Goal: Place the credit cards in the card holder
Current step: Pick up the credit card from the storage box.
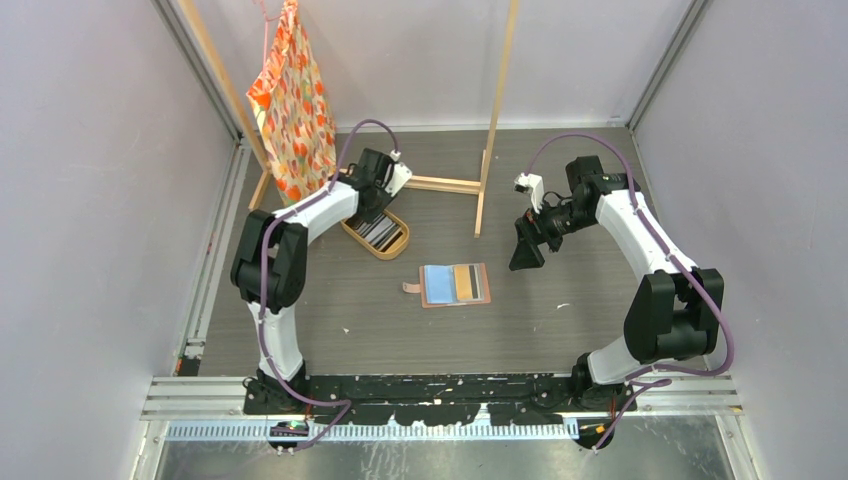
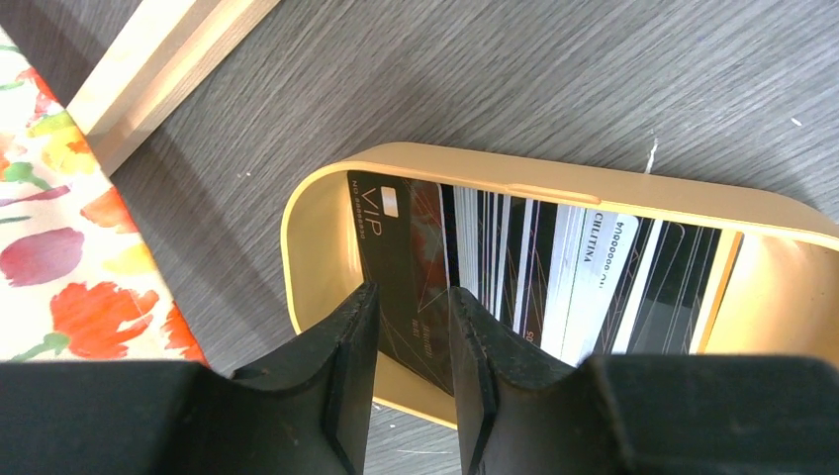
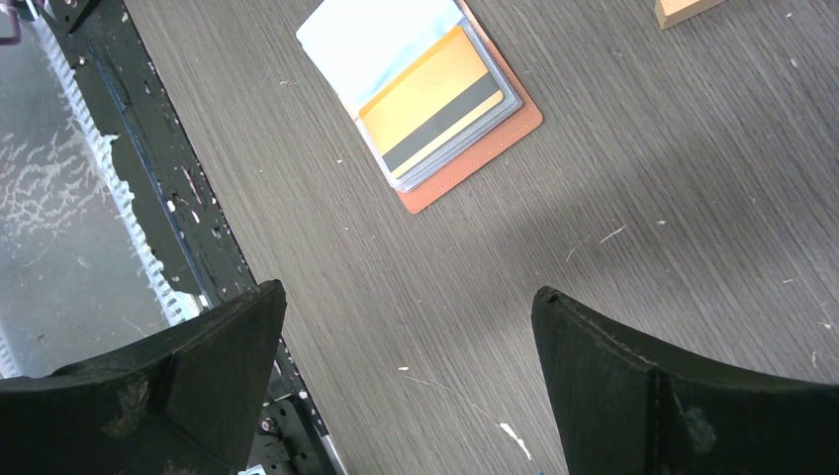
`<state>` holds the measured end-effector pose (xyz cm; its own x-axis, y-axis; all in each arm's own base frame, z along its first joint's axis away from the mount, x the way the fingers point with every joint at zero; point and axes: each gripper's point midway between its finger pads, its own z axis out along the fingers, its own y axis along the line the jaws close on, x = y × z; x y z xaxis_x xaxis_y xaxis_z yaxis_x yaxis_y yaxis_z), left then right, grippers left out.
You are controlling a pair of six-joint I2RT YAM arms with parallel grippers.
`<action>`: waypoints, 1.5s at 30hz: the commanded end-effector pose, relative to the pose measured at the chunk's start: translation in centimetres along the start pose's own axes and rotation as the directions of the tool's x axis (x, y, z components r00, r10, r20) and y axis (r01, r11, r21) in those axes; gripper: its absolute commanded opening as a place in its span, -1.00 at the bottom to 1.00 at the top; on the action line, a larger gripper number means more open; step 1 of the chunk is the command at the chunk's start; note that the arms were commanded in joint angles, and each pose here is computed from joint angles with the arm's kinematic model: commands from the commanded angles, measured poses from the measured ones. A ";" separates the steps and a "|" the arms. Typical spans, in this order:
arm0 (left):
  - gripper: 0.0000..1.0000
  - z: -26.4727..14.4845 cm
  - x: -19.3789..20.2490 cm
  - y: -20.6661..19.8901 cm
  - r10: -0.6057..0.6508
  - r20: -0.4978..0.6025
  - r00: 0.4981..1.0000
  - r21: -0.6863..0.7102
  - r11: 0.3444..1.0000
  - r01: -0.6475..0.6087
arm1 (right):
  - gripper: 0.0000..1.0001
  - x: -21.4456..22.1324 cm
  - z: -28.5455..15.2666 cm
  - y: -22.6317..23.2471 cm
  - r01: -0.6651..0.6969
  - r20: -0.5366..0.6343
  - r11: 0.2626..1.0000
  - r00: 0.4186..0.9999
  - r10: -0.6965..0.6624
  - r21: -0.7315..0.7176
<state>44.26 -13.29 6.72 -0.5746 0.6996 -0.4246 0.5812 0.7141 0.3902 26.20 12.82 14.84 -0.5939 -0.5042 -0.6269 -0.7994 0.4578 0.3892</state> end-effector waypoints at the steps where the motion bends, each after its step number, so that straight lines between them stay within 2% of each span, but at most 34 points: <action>1: -0.33 -2.1 -1.7 2.2 -0.043 0.078 0.996 -0.079 0.996 0.049 | 0.97 -1.0 -0.6 -0.1 0.032 0.022 0.999 0.999 -0.032 0.011; 19: -0.32 -2.1 -1.0 4.1 -0.087 0.080 0.993 -0.180 0.978 0.100 | 0.97 -1.0 -0.6 0.0 0.032 0.024 0.999 0.999 -0.032 0.007; 30: -0.36 -3.5 -1.0 5.9 -0.109 0.137 0.984 -0.278 0.950 0.144 | 0.97 -1.0 -0.6 0.1 0.031 0.024 1.000 0.999 -0.031 0.002; 45: -0.38 -2.3 0.0 6.7 -0.132 0.104 0.986 -0.278 0.948 0.156 | 0.97 -1.0 -0.6 0.2 0.031 0.025 1.000 0.999 -0.031 -0.001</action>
<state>45.56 -9.25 9.78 -0.5915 0.6300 -0.5032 0.3651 0.7657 0.5294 26.05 12.81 14.84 -0.5963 -0.5054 -0.6237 -0.7982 0.4562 0.3934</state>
